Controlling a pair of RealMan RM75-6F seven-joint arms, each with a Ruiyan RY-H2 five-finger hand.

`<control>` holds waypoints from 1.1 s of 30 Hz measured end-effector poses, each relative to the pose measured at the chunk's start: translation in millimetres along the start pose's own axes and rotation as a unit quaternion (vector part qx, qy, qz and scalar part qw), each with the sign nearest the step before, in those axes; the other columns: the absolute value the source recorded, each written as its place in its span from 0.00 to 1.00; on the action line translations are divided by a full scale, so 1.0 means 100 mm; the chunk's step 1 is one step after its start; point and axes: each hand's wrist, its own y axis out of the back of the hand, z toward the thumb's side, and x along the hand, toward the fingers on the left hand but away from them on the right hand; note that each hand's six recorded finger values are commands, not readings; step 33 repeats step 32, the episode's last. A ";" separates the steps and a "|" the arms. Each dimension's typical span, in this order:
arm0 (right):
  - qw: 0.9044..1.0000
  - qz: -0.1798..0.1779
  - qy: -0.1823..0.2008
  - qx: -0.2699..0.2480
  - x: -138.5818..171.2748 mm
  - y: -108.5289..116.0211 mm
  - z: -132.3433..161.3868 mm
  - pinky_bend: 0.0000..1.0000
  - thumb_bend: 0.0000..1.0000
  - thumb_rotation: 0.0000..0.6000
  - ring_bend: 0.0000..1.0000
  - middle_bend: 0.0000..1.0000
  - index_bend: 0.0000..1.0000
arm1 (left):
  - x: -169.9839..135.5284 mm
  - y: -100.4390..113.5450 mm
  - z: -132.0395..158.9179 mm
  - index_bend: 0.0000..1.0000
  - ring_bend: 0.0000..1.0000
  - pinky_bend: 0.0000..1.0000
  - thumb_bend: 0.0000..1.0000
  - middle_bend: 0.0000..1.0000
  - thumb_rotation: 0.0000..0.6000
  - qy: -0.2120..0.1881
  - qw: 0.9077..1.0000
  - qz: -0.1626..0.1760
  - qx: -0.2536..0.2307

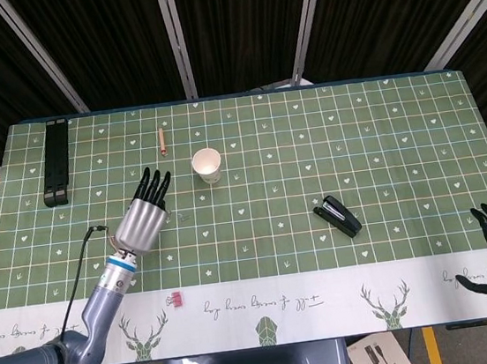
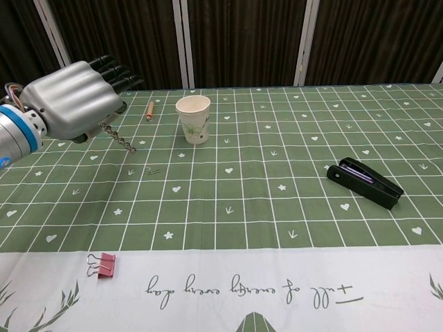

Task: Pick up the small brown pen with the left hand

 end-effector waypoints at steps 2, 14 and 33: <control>1.000 0.000 0.000 0.000 0.00 0.00 0.00 0.00 0.02 1.00 0.00 0.00 0.06 | 0.01 0.01 0.04 0.60 0.00 0.00 0.41 0.00 1.00 -0.004 1.000 0.002 0.004; 1.000 0.001 0.000 -0.002 0.00 0.00 -0.01 0.00 0.02 1.00 0.00 0.00 0.06 | 0.07 0.00 0.22 0.60 0.00 0.00 0.41 0.00 1.00 -0.010 1.000 -0.005 0.004; 1.000 -0.001 0.001 -0.002 0.00 0.01 0.00 0.00 0.02 1.00 0.00 0.00 0.06 | 0.06 0.01 0.30 0.60 0.00 0.00 0.41 0.00 1.00 -0.014 1.000 -0.004 0.000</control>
